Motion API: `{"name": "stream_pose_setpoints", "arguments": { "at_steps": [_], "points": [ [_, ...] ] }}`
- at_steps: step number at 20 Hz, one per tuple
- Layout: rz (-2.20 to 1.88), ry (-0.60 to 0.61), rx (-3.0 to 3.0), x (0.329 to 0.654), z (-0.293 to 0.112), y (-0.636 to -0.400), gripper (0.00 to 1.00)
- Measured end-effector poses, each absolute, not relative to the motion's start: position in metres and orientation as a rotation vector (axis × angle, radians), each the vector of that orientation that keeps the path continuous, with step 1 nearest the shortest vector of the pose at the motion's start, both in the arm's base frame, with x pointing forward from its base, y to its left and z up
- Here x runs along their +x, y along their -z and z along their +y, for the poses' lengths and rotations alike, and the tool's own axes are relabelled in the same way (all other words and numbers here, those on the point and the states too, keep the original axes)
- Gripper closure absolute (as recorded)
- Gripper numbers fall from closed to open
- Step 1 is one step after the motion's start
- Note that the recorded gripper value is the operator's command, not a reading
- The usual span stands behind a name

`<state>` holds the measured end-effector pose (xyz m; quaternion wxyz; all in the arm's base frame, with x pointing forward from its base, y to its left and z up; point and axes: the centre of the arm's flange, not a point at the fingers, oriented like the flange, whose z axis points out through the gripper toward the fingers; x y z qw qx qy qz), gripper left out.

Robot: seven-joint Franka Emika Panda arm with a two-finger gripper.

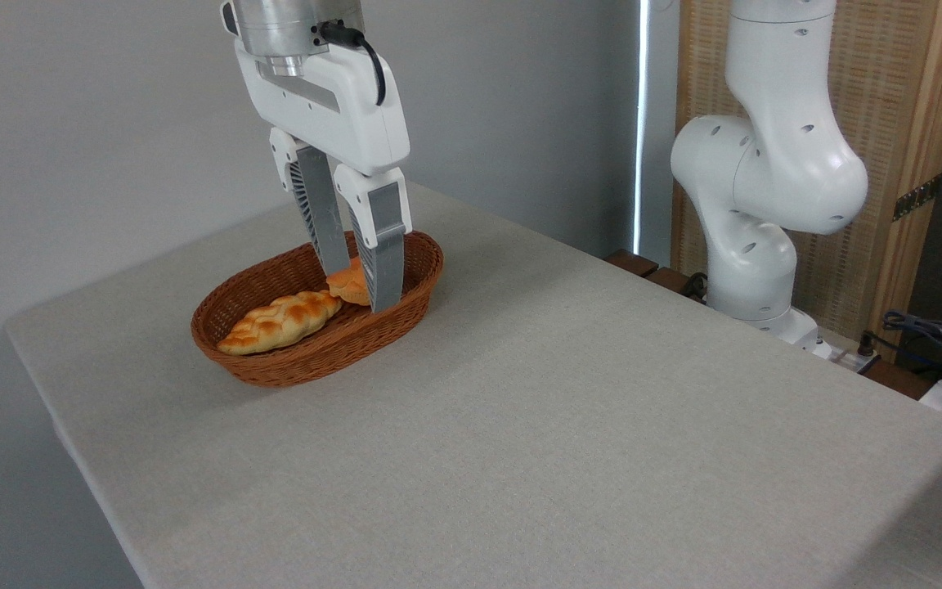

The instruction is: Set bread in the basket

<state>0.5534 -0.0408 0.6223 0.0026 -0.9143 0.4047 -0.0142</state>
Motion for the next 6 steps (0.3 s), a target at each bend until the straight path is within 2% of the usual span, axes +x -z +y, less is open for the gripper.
{"name": "stream_pose_setpoints", "arguments": {
  "at_steps": [6],
  "points": [
    [1.271,0.027,-2.872,0.5521,-0.0407,-0.6213,0.0]
  ]
}}
